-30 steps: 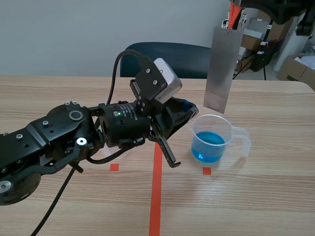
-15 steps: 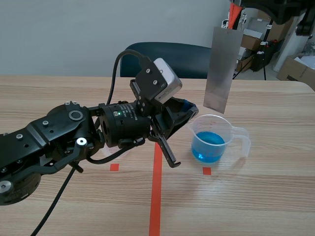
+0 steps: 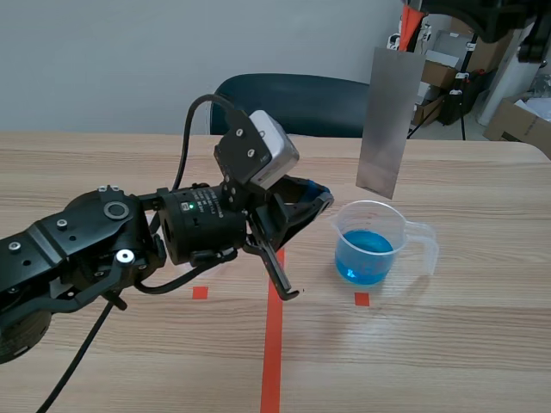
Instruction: Do the redox reaction experiment. move the plate over the left beaker
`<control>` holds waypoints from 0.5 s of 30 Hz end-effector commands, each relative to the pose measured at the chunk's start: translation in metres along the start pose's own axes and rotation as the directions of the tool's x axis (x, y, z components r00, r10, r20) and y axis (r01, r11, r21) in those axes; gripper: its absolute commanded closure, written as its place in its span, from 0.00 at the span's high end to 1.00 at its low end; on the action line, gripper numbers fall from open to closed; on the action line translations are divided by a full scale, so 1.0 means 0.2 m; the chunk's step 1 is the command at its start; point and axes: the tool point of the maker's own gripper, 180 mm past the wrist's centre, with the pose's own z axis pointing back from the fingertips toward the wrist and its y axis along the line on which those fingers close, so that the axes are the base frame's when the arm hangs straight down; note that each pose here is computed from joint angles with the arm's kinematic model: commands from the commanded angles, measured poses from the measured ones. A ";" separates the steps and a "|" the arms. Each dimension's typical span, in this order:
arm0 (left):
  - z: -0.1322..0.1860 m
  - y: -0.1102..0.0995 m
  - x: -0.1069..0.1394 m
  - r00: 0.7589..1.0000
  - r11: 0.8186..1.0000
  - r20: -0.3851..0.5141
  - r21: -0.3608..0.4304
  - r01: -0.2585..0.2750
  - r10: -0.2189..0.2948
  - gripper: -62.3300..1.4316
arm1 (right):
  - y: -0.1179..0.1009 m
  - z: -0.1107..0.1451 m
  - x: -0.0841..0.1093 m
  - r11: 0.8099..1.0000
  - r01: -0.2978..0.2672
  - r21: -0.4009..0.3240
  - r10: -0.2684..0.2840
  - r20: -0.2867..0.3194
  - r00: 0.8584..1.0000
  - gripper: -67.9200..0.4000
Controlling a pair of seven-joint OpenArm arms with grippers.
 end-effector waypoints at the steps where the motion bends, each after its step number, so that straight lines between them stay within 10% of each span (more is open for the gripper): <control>1: 0.04 0.01 0.04 1.000 1.000 0.031 0.008 0.005 -0.005 0.06 | -0.02 0.01 0.06 1.000 -0.019 -0.009 0.019 0.033 0.999 0.01; 15: 0.39 0.03 -0.04 0.997 0.994 0.051 0.088 -0.063 0.059 0.18 | -0.02 0.01 0.05 1.000 -0.018 -0.009 0.018 0.023 1.000 0.01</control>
